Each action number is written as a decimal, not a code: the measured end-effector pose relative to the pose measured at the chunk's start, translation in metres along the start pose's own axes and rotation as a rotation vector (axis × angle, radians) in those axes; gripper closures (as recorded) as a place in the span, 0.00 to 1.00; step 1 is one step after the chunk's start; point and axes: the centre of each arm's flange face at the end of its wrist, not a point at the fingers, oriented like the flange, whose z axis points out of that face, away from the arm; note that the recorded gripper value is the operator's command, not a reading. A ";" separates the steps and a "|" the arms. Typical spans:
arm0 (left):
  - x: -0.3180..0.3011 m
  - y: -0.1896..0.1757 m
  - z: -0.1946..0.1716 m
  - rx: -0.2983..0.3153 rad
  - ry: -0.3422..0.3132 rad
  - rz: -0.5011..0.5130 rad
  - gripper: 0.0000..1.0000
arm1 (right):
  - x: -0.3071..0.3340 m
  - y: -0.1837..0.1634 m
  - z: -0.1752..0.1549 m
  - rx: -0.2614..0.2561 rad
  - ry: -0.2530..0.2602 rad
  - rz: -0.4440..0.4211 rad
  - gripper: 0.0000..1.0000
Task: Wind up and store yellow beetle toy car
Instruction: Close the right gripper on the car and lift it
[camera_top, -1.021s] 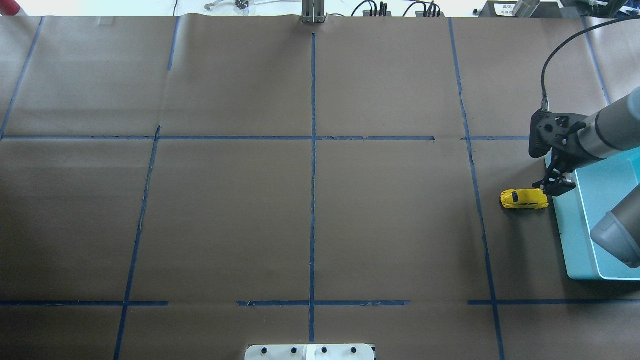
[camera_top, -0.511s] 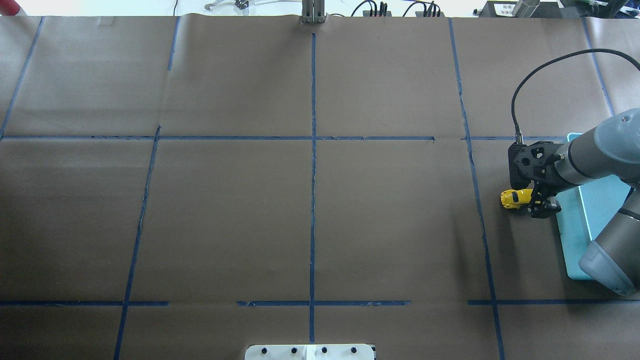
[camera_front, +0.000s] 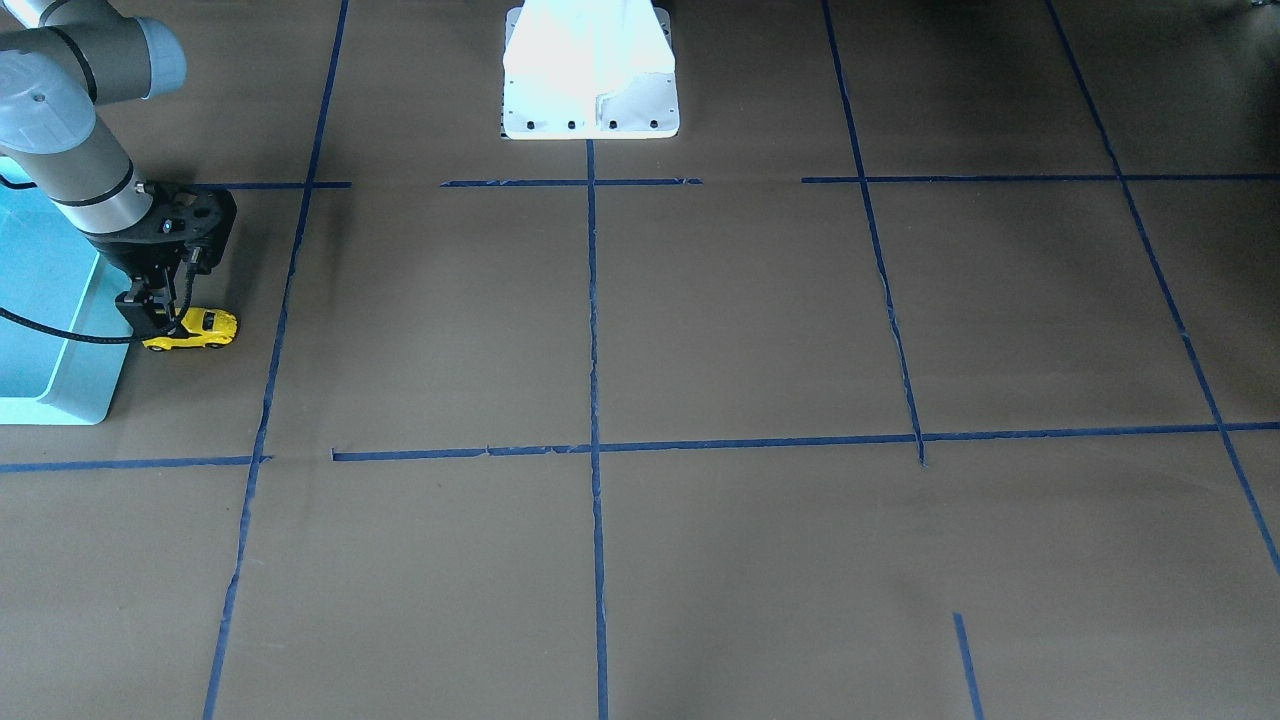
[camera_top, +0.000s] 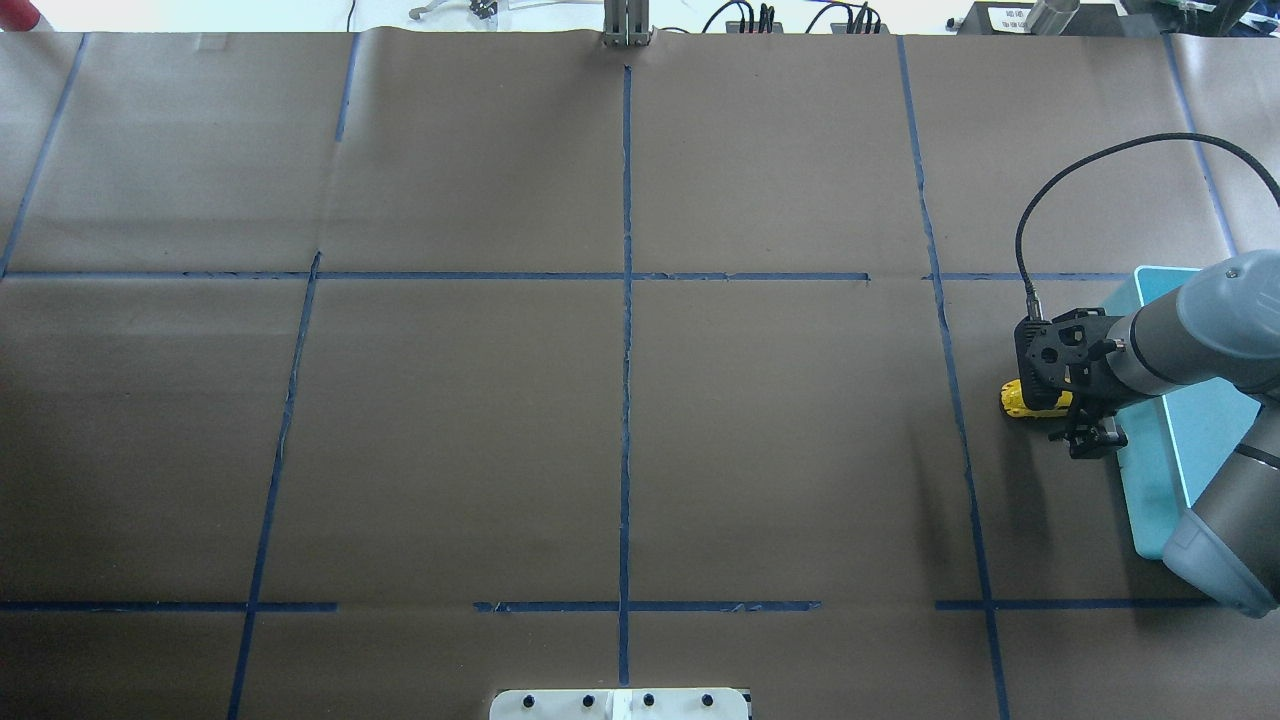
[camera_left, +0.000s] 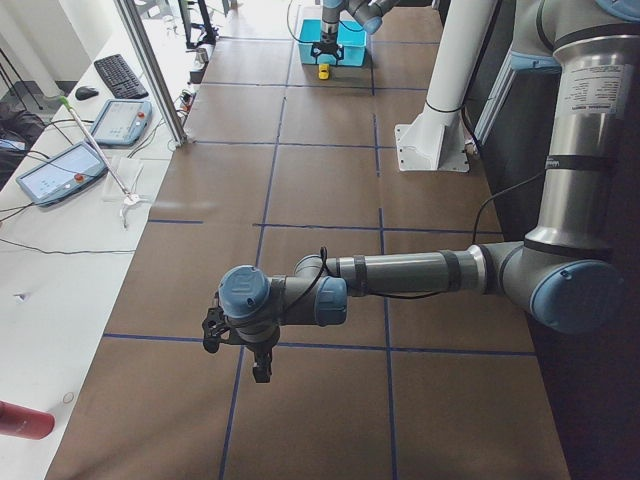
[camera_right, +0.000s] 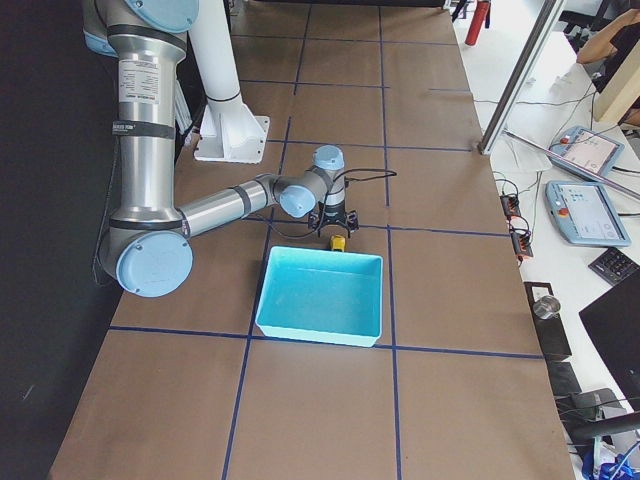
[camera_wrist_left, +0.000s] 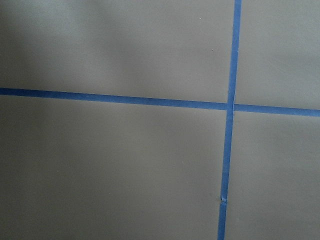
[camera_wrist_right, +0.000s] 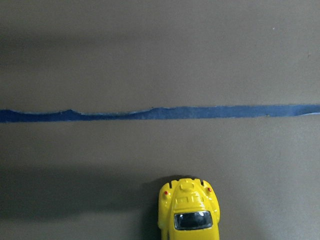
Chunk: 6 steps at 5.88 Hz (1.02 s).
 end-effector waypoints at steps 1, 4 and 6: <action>0.001 -0.001 -0.001 0.001 0.000 0.001 0.00 | 0.000 0.001 0.004 -0.012 0.005 -0.003 0.00; 0.002 -0.003 -0.002 0.001 0.000 0.002 0.00 | 0.000 0.007 0.019 -0.037 -0.008 -0.001 0.00; 0.002 -0.003 -0.002 0.001 0.000 0.002 0.00 | 0.001 0.007 0.027 -0.045 -0.017 -0.002 0.40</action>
